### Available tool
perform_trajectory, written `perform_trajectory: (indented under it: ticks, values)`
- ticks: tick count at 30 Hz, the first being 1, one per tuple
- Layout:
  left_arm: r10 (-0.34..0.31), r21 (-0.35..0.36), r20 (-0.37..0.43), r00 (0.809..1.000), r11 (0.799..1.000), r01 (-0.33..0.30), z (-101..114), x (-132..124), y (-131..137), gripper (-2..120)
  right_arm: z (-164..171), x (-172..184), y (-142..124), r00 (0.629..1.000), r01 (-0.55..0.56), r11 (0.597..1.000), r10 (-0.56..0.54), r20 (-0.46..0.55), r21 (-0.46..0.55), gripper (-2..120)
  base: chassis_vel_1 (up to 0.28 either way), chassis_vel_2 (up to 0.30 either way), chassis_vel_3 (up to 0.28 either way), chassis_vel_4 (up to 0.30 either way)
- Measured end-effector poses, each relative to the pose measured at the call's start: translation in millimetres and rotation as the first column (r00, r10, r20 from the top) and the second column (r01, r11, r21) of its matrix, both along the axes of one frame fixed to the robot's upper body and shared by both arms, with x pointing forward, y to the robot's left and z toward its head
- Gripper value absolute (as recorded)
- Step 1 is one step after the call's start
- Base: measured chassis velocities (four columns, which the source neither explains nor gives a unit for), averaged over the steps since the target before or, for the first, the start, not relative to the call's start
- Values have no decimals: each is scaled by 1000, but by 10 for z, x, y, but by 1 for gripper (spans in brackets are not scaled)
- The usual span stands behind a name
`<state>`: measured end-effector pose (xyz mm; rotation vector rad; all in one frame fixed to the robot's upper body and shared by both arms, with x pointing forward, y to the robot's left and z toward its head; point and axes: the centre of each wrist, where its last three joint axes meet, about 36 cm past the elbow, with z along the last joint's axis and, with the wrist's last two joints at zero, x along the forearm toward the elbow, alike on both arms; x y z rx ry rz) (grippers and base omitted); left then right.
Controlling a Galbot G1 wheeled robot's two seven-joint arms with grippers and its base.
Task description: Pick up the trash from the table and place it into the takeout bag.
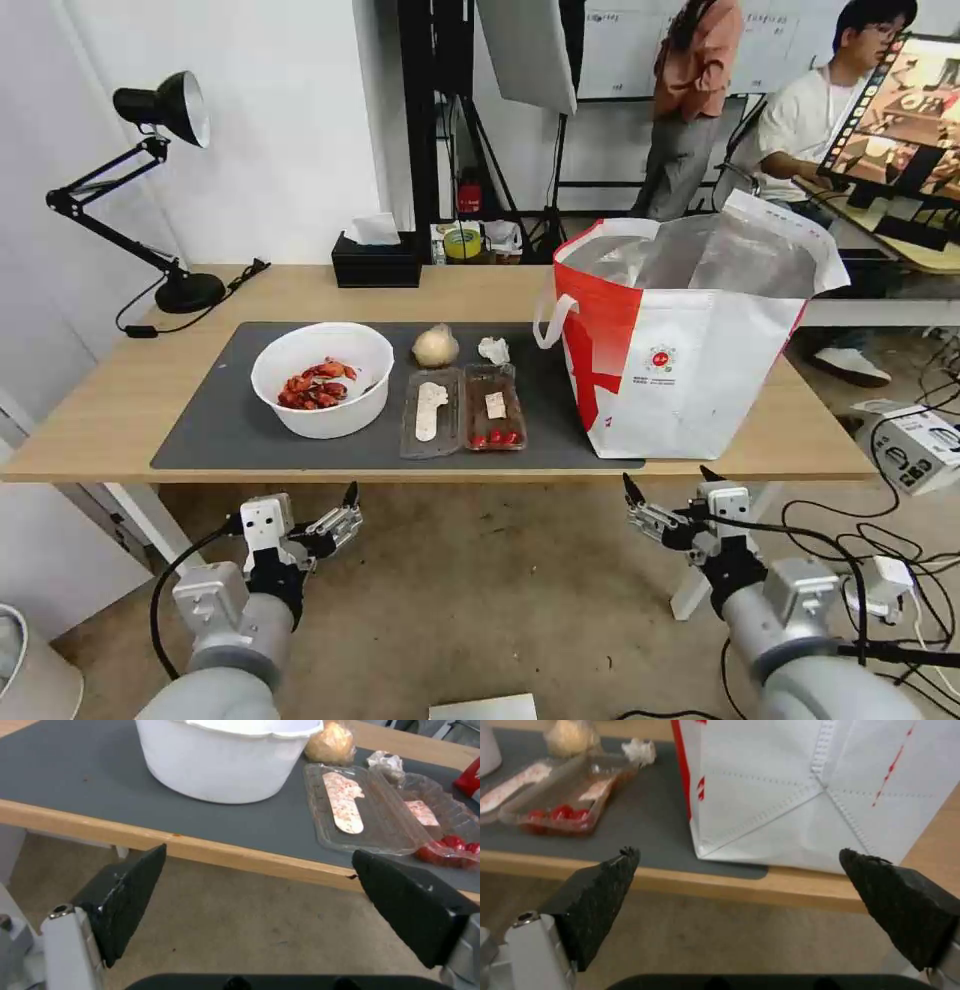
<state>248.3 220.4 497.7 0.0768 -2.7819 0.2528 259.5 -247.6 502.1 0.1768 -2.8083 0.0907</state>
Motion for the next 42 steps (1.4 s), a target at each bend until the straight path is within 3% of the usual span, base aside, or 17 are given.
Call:
perform_trajectory:
  ticks: [7,19,21,23,25,26,27,29,30,33,35,36,37,38,39,40,42]
  values:
    - [1,-2,2,1000,1000,-1,-2,-3,-1,100,153,62,-10,995,-45,999,44,-85,-10,100,0,0,0,0]
    - [1,-39,15,1000,999,0,12,13,-5,100,151,86,0,995,-61,998,61,-74,0,100,0,0,0,0]
    - [4,-87,28,1000,996,-2,21,33,-9,100,146,99,1,995,-64,998,64,-70,1,100,0,0,0,0]
    - [15,-240,31,999,971,-7,63,91,-27,100,146,116,8,996,-67,998,67,-64,2,100,0,0,0,0]
    - [15,-252,31,999,968,-7,67,97,-28,100,146,118,10,996,-68,998,68,-63,3,100,0,0,0,0]
    - [17,-320,28,999,947,-7,88,128,-29,100,138,125,13,996,-69,998,69,-62,4,100,0,0,0,0]
    - [17,-320,28,999,947,-7,88,128,-29,100,138,125,13,996,-69,998,69,-62,4,100,0,0,0,0]
    - [12,-403,17,1000,915,-4,102,158,-29,100,129,128,14,995,-72,997,72,-64,3,100,0,0,0,0]
    - [12,-403,17,1000,915,-4,102,158,-29,100,129,128,14,995,-72,997,72,-64,3,100,0,0,0,0]
    - [10,-468,3,1000,884,-7,108,186,-37,100,131,133,8,995,-78,997,78,-62,-2,100,0,0,0,0]
    - [8,-554,-19,1000,833,-17,138,220,-50,100,141,144,1,995,-79,997,79,-57,-6,100,0,0,0,0]
    - [8,-554,-19,1000,833,-17,138,220,-50,100,141,144,1,995,-79,997,79,-57,-6,100,0,0,0,0]
    - [3,-642,-54,999,766,-37,200,249,-72,100,147,151,-2,995,-81,997,80,-54,-10,100,0,0,0,0]
    - [0,-685,-80,997,726,-55,238,264,-78,100,148,155,-4,995,-81,997,81,-53,-11,100,0,0,0,0]
    - [0,-685,-80,997,726,-55,238,264,-78,100,148,155,-4,995,-81,997,81,-53,-11,100,0,0,0,0]
    - [-4,-712,-98,995,699,-67,254,273,-82,100,146,162,-4,995,-83,996,83,-53,-13,100,0,0,0,0]
    - [-5,-722,-105,994,688,-73,258,276,-84,100,142,169,-4,995,-85,996,84,-53,-14,100,0,0,0,0]
